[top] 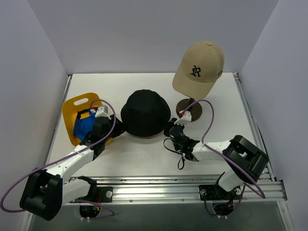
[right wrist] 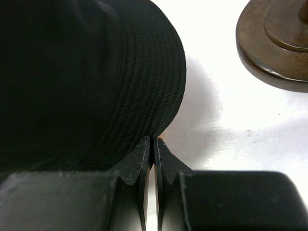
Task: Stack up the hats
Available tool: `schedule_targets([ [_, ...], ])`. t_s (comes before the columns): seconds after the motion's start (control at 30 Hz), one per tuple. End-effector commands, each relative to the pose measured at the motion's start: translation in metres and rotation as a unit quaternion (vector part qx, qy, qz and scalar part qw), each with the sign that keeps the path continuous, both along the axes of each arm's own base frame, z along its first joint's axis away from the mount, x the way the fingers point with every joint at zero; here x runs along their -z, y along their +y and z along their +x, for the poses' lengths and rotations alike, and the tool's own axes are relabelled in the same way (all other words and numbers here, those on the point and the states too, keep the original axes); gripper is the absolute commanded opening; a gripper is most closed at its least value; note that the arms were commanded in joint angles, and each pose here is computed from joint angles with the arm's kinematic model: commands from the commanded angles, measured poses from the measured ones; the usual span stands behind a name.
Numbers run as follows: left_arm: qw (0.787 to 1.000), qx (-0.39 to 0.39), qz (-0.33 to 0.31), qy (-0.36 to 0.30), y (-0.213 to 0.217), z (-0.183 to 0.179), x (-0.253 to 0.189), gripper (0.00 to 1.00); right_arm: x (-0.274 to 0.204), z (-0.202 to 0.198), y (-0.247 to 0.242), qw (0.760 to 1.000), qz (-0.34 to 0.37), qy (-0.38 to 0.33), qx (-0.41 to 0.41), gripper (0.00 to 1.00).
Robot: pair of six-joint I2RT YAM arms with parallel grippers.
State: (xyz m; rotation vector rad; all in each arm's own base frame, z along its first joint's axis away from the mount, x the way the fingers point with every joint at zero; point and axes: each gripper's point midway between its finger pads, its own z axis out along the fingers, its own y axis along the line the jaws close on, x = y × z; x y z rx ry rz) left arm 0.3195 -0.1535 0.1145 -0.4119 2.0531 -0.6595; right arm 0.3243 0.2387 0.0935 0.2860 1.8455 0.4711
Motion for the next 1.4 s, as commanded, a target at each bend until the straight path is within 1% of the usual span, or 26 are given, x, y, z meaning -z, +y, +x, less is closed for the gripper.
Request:
schedule_targets([
  [0.0, 0.999, -0.032, 0.034, -0.006, 0.017, 0.001, -0.023, 0.48, 0.012, -0.002, -0.025, 0.999, -0.033, 0.012, 0.035, 0.00],
  [0.07, 0.997, -0.057, 0.051, -0.003, 0.029, -0.001, -0.031, 0.52, 0.004, -0.003, -0.027, 0.999, -0.025, 0.006, 0.037, 0.02],
  [0.1, 0.996, -0.070, 0.056, -0.007, 0.035, -0.002, -0.042, 0.53, 0.005, -0.005, -0.030, 0.999, -0.029, 0.010, 0.039, 0.04],
  [0.13, 0.996, -0.075, 0.056, -0.011, 0.037, -0.001, -0.048, 0.55, 0.002, -0.005, -0.032, 0.999, -0.024, 0.009, 0.044, 0.11],
  [0.23, 0.996, -0.074, 0.054, -0.019, 0.036, 0.002, -0.063, 0.56, -0.011, -0.010, -0.038, 0.999, -0.005, 0.005, 0.053, 0.18],
  [0.3, 0.996, -0.067, 0.055, -0.015, 0.030, 0.009, -0.063, 0.56, -0.014, -0.014, -0.041, 0.999, -0.003, 0.007, 0.054, 0.19],
  [0.43, 0.996, -0.058, 0.063, 0.000, 0.023, 0.018, -0.052, 0.57, -0.034, -0.015, -0.046, 0.998, 0.007, -0.004, 0.060, 0.21],
  [0.6, 0.996, -0.058, 0.072, 0.008, 0.021, 0.022, -0.051, 0.57, -0.049, -0.005, -0.043, 0.998, -0.011, -0.020, 0.056, 0.21],
  [0.7, 0.993, -0.091, 0.076, 0.000, 0.035, 0.018, -0.067, 0.56, -0.049, 0.002, -0.033, 0.999, -0.008, -0.021, 0.042, 0.21],
  [0.73, 0.992, -0.096, 0.079, 0.001, 0.039, 0.014, -0.070, 0.56, -0.041, 0.003, -0.030, 0.999, -0.012, -0.015, 0.037, 0.21],
  [0.77, 0.991, -0.108, 0.076, -0.017, 0.044, 0.012, -0.087, 0.56, -0.038, 0.004, -0.026, 0.999, -0.010, -0.012, 0.028, 0.21],
  [0.8, 0.990, -0.114, 0.078, -0.023, 0.048, 0.011, -0.095, 0.57, -0.037, 0.005, -0.022, 1.000, -0.007, -0.013, 0.022, 0.20],
  [0.83, 0.989, -0.119, 0.086, -0.021, 0.054, 0.005, -0.101, 0.57, -0.030, 0.005, -0.019, 1.000, -0.012, -0.007, 0.015, 0.20],
  [0.87, 0.986, -0.132, 0.092, -0.035, 0.060, 0.007, -0.119, 0.57, -0.029, 0.005, -0.015, 1.000, -0.010, -0.006, 0.005, 0.20],
  [0.9, 0.984, -0.142, 0.099, -0.035, 0.067, 0.006, -0.126, 0.58, -0.026, 0.006, -0.013, 1.000, -0.015, -0.002, 0.002, 0.20],
  [0.93, 0.982, -0.150, 0.114, -0.023, 0.074, 0.003, -0.125, 0.59, -0.025, 0.007, -0.011, 1.000, -0.017, 0.000, -0.001, 0.20],
  [0.97, 0.978, -0.166, 0.123, -0.032, 0.082, 0.005, -0.139, 0.59, -0.026, 0.008, -0.009, 1.000, -0.017, 0.002, -0.005, 0.20],
  [1.03, 0.973, -0.185, 0.138, -0.021, 0.099, 0.005, -0.141, 0.60, -0.031, 0.008, -0.011, 1.000, -0.020, 0.006, -0.004, 0.20],
  [1.07, 0.971, -0.189, 0.148, -0.022, 0.105, 0.006, -0.145, 0.60, -0.032, 0.005, -0.012, 1.000, -0.023, 0.009, -0.008, 0.20],
  [1.1, 0.967, -0.205, 0.150, -0.025, 0.118, 0.008, -0.154, 0.62, -0.044, 0.002, -0.015, 1.000, -0.013, 0.000, -0.009, 0.20],
  [1.17, 0.962, -0.219, 0.162, -0.009, 0.135, 0.009, -0.153, 0.65, -0.051, -0.008, -0.020, 1.000, -0.016, 0.005, -0.015, 0.20],
  [1.2, 0.966, -0.210, 0.151, -0.009, 0.136, 0.012, -0.156, 0.65, -0.066, -0.015, -0.022, 1.000, 0.001, -0.006, -0.025, 0.20],
  [1.23, 0.964, -0.221, 0.146, 0.000, 0.150, 0.018, -0.153, 0.66, -0.070, -0.023, -0.020, 0.999, 0.007, -0.007, -0.037, 0.20],
  [1.27, 0.965, -0.223, 0.138, 0.005, 0.155, 0.021, -0.152, 0.66, -0.073, -0.031, -0.021, 0.999, 0.012, -0.007, -0.044, 0.20],
  [1.3, 0.966, -0.223, 0.132, 0.010, 0.158, 0.024, -0.151, 0.66, -0.090, -0.040, -0.023, 0.998, 0.034, -0.025, -0.051, 0.21],
  [1.37, 0.969, -0.205, 0.135, 0.026, 0.158, 0.036, -0.145, 0.66, -0.087, -0.056, -0.024, 0.996, 0.042, -0.021, -0.070, 0.22],
])
